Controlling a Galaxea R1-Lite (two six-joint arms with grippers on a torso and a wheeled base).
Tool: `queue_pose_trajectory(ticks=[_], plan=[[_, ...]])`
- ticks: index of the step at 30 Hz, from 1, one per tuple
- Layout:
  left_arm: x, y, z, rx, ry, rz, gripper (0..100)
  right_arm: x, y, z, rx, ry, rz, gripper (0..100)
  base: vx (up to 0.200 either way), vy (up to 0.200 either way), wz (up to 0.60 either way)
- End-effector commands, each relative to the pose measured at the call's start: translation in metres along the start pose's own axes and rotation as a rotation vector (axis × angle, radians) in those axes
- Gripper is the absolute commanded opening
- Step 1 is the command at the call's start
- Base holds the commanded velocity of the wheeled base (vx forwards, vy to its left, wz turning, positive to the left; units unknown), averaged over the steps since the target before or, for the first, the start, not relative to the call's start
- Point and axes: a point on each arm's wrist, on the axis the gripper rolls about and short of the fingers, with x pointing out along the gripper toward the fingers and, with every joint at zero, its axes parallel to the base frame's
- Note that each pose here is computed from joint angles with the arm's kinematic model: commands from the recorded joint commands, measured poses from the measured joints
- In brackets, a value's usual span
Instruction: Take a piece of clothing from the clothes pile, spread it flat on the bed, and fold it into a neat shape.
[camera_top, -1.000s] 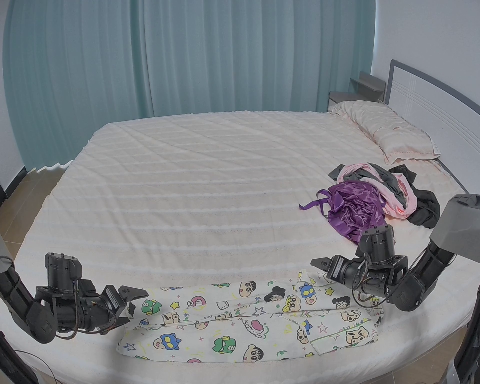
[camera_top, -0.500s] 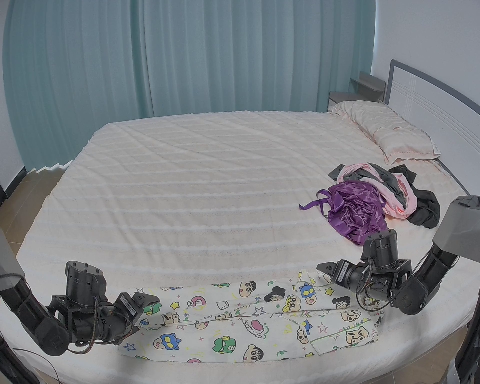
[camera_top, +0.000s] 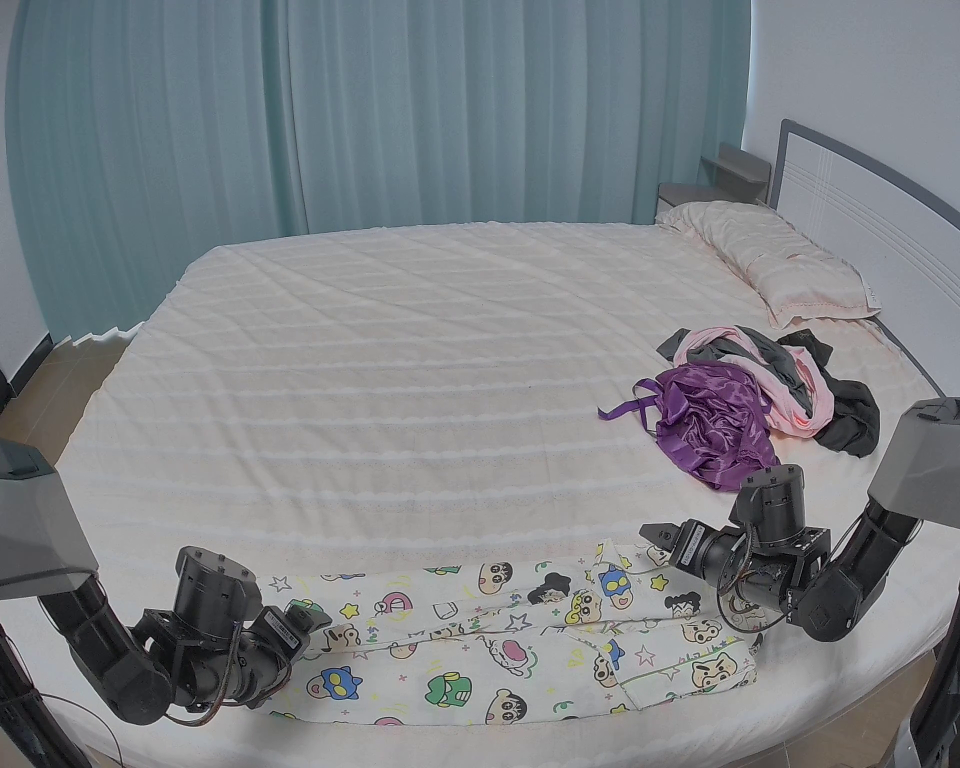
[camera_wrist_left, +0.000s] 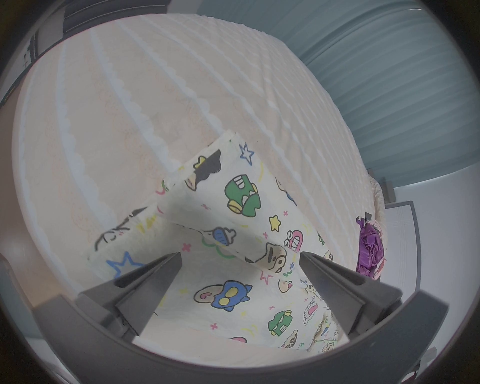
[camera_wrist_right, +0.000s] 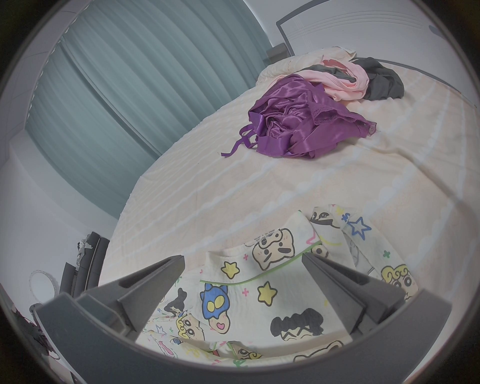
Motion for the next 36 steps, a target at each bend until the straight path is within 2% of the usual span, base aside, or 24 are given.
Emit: queue_pose_trajectory(ticks=[1,6,10,22,36], plan=[[0.014,-0.003,-0.006,0.001,0.006,0.032,100,-0.001,-0.001,-0.002,-0.002,0.006,-0.003,100,0.000,0.000,0.00],[0.026,-0.001,-0.005,-0.023,-0.026,0.070,100,-0.001,-0.001,-0.003,-0.003,0.009,-0.004,100,0.000,0.000,0.00],[0.025,-0.003,-0.003,-0.042,-0.048,0.064,100,-0.002,0.000,-0.002,-0.003,0.006,0.000,100,0.000,0.000,0.00],[0.009,-0.012,0.010,-0.085,-0.095,-0.008,100,-0.003,0.000,-0.001,-0.004,0.004,0.002,100,0.000,0.000,0.00],[0.017,-0.006,0.007,-0.083,-0.078,0.047,100,-0.007,0.000,-0.001,-0.005,0.001,0.004,100,0.000,0.000,0.00]])
